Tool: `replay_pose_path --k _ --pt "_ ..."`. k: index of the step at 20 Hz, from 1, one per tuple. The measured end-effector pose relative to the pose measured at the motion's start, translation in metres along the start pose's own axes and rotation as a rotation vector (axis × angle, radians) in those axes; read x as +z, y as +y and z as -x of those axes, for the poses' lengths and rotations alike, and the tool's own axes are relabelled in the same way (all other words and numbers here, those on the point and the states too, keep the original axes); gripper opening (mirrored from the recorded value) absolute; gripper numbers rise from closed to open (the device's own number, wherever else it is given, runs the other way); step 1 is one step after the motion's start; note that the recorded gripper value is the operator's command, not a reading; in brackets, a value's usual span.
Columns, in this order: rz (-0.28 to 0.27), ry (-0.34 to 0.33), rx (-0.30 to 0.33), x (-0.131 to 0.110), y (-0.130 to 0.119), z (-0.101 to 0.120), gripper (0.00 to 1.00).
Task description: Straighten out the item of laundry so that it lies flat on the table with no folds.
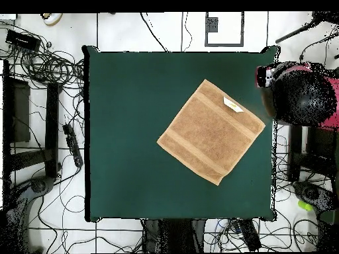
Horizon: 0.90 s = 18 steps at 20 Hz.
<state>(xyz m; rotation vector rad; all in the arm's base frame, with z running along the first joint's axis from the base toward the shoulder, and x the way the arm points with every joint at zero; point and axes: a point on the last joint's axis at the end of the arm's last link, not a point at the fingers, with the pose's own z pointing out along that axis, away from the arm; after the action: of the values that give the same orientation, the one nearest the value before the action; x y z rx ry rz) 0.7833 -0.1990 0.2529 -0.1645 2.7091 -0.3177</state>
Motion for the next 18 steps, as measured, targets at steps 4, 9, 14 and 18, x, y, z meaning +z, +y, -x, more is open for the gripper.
replay_pose_path --k 4,9,14,18 --pt "0.021 -0.040 -0.019 0.017 0.025 0.005 0.00" --pt "0.057 -0.050 -0.033 0.041 0.054 0.001 0.00" --pt "0.074 -0.024 -0.017 0.039 0.052 -0.009 0.00" --pt "0.067 0.040 0.056 0.010 0.002 -0.021 0.00"
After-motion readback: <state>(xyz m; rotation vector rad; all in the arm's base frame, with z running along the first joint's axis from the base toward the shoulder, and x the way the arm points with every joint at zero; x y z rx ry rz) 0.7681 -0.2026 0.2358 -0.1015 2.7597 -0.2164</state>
